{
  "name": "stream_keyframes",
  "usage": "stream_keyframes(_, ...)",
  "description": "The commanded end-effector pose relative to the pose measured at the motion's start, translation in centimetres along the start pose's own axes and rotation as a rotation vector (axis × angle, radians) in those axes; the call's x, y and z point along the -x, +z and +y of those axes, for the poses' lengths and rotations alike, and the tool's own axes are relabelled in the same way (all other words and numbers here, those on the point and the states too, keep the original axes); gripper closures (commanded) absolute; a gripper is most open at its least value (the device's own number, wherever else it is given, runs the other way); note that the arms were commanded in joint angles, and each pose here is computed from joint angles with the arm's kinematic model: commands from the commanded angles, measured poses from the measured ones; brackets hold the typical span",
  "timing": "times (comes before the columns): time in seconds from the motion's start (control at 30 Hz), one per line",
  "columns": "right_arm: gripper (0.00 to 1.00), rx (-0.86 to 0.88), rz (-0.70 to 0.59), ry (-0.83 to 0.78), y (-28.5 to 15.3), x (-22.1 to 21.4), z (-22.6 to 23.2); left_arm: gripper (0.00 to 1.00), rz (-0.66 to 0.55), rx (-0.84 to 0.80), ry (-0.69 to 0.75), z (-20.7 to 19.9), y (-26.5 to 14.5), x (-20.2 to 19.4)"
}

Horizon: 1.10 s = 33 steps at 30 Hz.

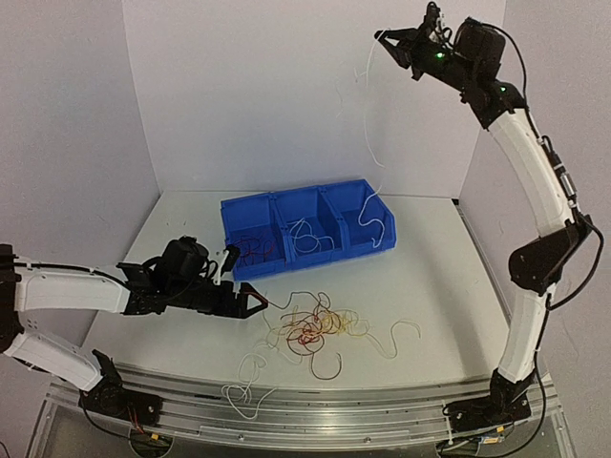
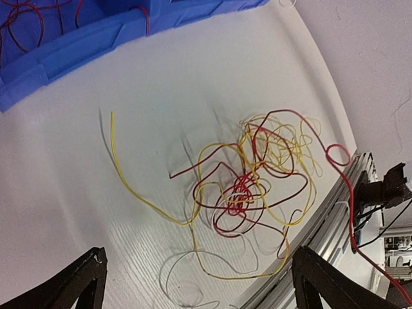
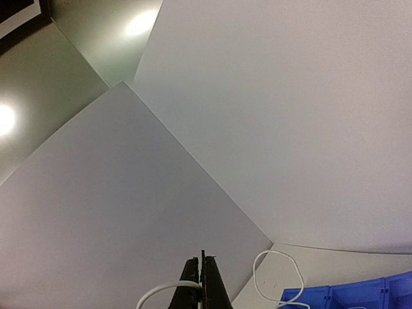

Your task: Untangle the cables

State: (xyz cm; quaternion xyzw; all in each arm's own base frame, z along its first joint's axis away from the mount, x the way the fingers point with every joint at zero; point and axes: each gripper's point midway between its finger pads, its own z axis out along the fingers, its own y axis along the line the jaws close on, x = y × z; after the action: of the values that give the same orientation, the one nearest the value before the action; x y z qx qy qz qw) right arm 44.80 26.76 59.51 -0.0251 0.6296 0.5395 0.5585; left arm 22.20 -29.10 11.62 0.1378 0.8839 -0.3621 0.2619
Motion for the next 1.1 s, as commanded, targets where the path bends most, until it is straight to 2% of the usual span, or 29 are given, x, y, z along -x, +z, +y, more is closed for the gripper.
stream_keyframes(0.0,1.00,0.045,-0.145,0.004,2.9,0.8,0.8,0.00,0.050,0.002,0.038,-1.2,1.3,-0.3)
stream_keyframes(0.2,1.00,0.101,-0.199,0.011,5.3,-0.9,2.1,0.00,0.159,0.109,0.097,-1.4,3.9,-2.7)
stream_keyframes(0.37,1.00,0.103,-0.295,-0.083,6.6,-2.0,3.5,0.00,0.219,0.140,0.118,-1.6,5.7,-3.7)
stream_keyframes(0.63,1.00,0.056,-0.527,-0.102,9.6,-3.0,-1.4,0.00,0.230,0.151,0.121,-1.7,6.5,-3.8)
stream_keyframes(0.87,1.00,-0.039,-0.419,-0.104,13.1,-9.1,-8.0,0.00,0.233,0.161,0.109,-1.2,6.5,-4.3)
stream_keyframes(1.07,1.00,-0.092,-0.321,-0.154,14.7,-13.0,-11.4,0.00,0.234,0.157,0.098,-1.1,6.4,-4.6)
